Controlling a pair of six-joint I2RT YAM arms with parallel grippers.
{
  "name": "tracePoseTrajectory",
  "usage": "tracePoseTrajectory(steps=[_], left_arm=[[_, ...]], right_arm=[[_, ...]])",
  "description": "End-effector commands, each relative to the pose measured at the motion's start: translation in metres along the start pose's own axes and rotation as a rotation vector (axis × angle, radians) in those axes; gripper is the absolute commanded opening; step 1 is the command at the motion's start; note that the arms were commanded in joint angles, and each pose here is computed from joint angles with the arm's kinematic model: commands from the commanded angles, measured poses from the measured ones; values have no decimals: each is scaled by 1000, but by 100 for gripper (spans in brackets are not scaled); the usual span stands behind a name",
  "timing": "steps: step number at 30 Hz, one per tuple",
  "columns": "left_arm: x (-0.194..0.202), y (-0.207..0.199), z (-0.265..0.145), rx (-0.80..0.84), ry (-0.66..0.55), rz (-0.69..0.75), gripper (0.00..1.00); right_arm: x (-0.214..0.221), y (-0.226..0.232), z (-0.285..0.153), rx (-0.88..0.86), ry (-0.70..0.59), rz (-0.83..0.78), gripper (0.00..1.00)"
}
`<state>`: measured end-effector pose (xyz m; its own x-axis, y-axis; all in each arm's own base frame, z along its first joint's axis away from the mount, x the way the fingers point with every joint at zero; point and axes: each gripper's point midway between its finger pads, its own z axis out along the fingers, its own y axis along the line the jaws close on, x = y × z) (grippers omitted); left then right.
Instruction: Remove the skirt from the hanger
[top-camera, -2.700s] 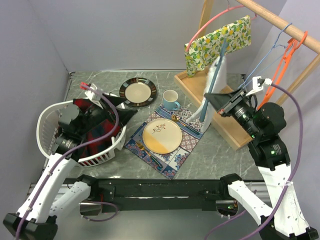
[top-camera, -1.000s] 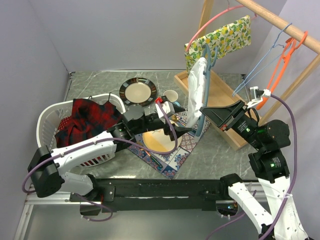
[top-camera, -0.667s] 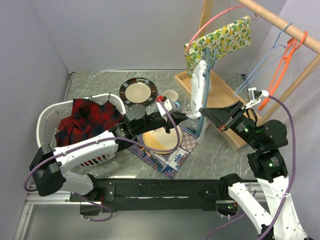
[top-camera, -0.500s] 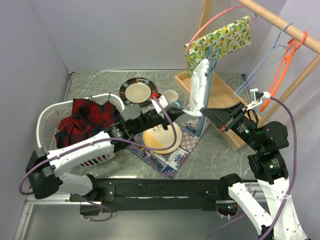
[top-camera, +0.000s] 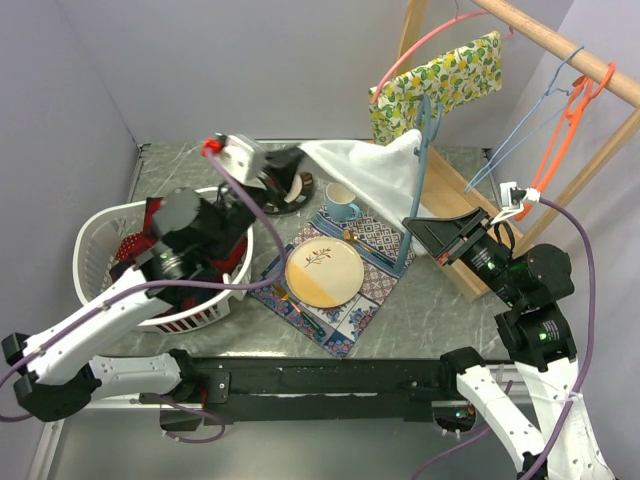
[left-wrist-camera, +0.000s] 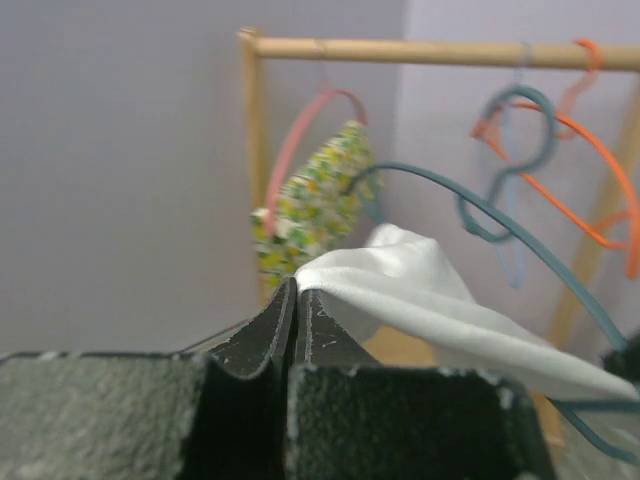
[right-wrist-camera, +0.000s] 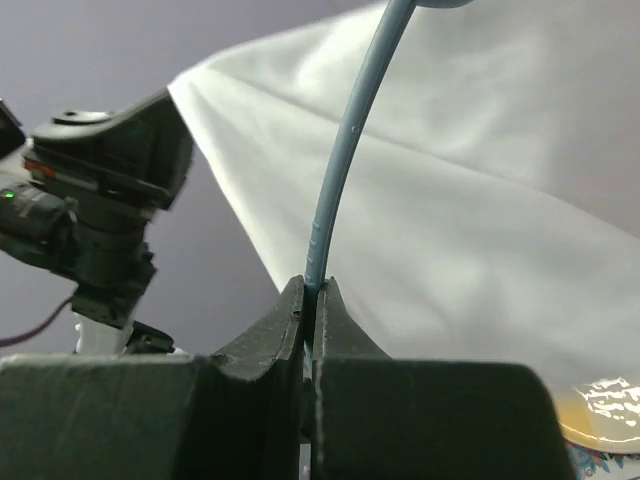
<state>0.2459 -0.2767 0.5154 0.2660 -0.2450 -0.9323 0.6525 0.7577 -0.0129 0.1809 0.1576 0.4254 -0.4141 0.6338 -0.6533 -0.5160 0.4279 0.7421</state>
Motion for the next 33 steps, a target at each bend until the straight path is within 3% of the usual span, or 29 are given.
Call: tracePoseTrajectory(steps=[1, 6, 13, 19, 28, 32, 33], left_arm=[[-48, 68, -22, -334, -48, 89, 1], [-60, 118, -49, -619, -17, 210, 1], [-66, 176, -79, -807, 46, 286, 1], [-79, 209, -124, -968, 27, 328, 1], [-38, 244, -160, -1108, 113, 372, 1], [-8, 244, -161, -1079, 170, 314, 1], [7, 243, -165, -1070, 232, 312, 1]], right_arm=[[-8, 1, -1, -8, -44, -66, 0], [-10, 0, -3, 7, -58, -78, 0], [-11, 1, -3, 3, -60, -80, 0], [-12, 3, -5, 1, -67, -87, 0], [-12, 5, -6, -7, -66, -85, 0], [-14, 6, -8, -3, -78, -91, 0], [-14, 6, -9, -1, -80, -94, 0]])
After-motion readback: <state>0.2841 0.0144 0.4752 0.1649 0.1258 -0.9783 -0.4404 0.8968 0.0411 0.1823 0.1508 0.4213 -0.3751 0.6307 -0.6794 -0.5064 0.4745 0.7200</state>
